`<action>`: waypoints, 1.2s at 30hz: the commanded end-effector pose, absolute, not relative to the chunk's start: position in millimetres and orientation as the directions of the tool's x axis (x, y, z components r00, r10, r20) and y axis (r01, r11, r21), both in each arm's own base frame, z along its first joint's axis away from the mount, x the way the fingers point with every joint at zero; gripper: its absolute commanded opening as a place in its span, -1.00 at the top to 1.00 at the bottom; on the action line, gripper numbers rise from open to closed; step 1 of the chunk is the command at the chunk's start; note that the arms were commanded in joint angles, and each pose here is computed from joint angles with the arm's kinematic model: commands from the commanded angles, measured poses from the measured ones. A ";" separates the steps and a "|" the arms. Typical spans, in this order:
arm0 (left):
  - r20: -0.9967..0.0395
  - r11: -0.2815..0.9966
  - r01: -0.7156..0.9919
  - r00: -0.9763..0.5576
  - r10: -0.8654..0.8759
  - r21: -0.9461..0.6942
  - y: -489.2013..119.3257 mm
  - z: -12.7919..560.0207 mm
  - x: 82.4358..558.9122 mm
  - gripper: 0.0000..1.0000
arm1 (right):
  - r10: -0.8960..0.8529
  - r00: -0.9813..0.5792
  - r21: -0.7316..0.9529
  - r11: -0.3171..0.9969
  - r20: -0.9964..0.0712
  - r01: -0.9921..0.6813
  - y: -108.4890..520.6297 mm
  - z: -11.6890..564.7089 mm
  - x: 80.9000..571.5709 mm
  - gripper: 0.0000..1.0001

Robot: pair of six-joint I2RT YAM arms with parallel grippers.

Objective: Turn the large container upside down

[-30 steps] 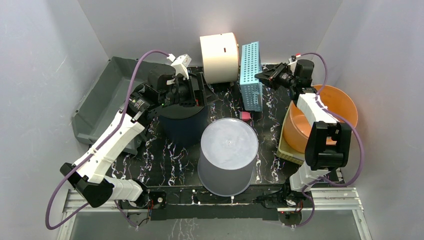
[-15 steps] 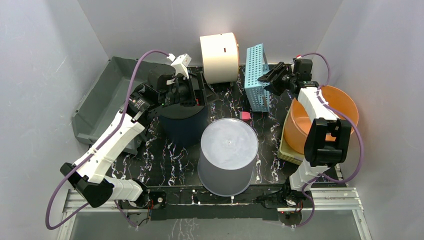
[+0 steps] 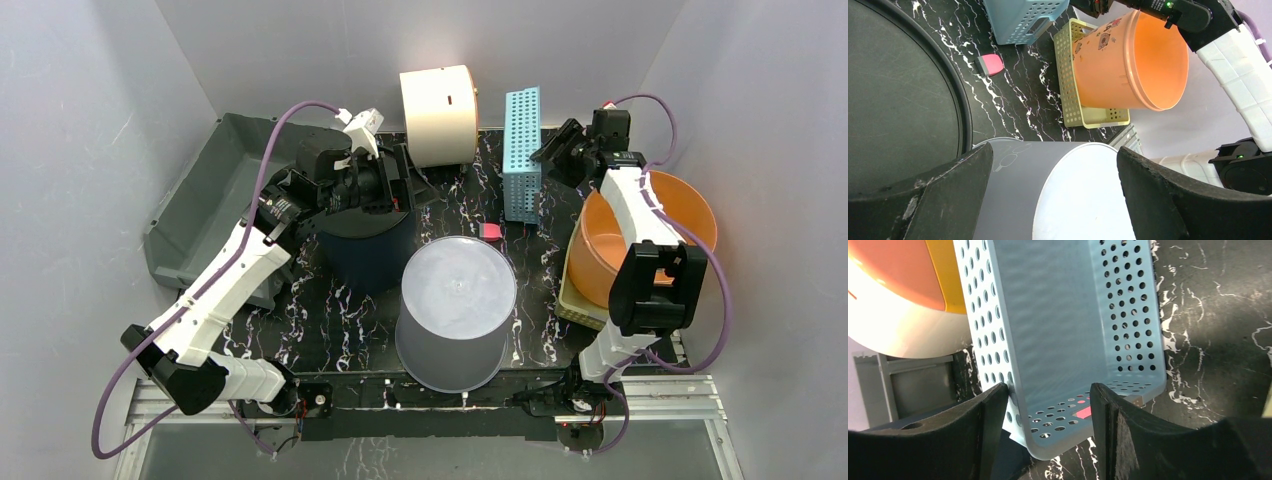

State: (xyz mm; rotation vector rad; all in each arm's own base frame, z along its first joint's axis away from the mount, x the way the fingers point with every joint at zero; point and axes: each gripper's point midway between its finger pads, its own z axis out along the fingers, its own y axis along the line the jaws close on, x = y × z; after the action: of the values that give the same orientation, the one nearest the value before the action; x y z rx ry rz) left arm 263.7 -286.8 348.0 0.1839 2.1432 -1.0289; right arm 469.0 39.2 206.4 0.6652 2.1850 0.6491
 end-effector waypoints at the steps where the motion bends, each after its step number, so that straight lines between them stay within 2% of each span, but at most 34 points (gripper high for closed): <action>1: -0.681 0.631 0.442 -0.706 -0.193 -0.637 -288.3 361.3 259.1 -0.87 | 0.613 -0.497 0.594 0.774 -0.615 0.220 25.1 250.9 473.2 -0.20; 4: -0.679 0.627 0.445 -0.710 -0.188 -0.640 -290.3 360.9 259.3 -0.87 | 0.593 -0.488 0.576 0.791 -0.640 0.206 23.1 260.6 476.5 -0.28; 9: -0.678 0.621 0.446 -0.709 -0.194 -0.645 -291.8 363.1 260.5 -0.87 | 0.532 -0.477 0.510 0.839 -0.700 0.187 18.9 275.5 478.0 -0.55; 11: -0.677 0.620 0.447 -0.711 -0.192 -0.645 -292.3 362.6 260.4 -0.87 | 0.475 -0.478 0.444 0.877 -0.739 0.184 21.5 285.7 477.7 -0.67; 13: -0.674 0.621 0.444 -0.714 -0.190 -0.645 -292.8 361.9 260.7 -0.87 | 0.404 -0.490 0.363 0.914 -0.773 0.182 30.5 290.7 479.6 -0.88; 15: -0.675 0.622 0.446 -0.714 -0.188 -0.644 -293.5 362.2 261.4 -0.87 | 0.334 -0.511 0.290 0.942 -0.792 0.166 44.5 295.2 481.5 -0.95; 18: -0.678 0.627 0.445 -0.711 -0.187 -0.640 -293.0 362.5 262.7 -0.87 | 0.233 -0.526 0.174 0.972 -0.818 0.160 65.0 298.5 484.5 -0.95; 20: -0.682 0.634 0.442 -0.706 -0.191 -0.635 -291.0 362.8 263.1 -0.87 | 0.187 -0.524 0.132 0.981 -0.831 0.140 79.3 300.5 485.2 -0.86; 24: -0.684 0.642 0.434 -0.702 -0.197 -0.631 -286.6 361.6 261.2 -0.87 | 0.159 -0.531 0.106 0.986 -0.832 0.130 85.6 293.8 486.0 -0.45; 26: -0.681 0.644 0.430 -0.705 -0.199 -0.633 -285.5 360.1 259.9 -0.87 | 0.150 -0.541 0.081 0.986 -0.827 0.148 81.1 286.7 487.0 -0.36; 29: -0.678 0.643 0.428 -0.707 -0.199 -0.635 -285.0 358.9 258.5 -0.87 | 0.132 -0.556 0.042 0.984 -0.821 0.172 74.1 277.4 489.3 -0.34; 36: -0.680 0.644 0.430 -0.706 -0.198 -0.633 -284.4 359.4 258.1 -0.87 | 0.089 -0.618 -0.053 0.977 -0.781 0.207 62.8 247.6 492.4 -0.46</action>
State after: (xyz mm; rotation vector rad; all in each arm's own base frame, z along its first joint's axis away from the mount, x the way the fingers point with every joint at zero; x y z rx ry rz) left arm 264.3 -291.2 347.5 0.1778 2.1460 -1.0562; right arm 489.4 75.6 247.1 0.2007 2.2474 -0.0681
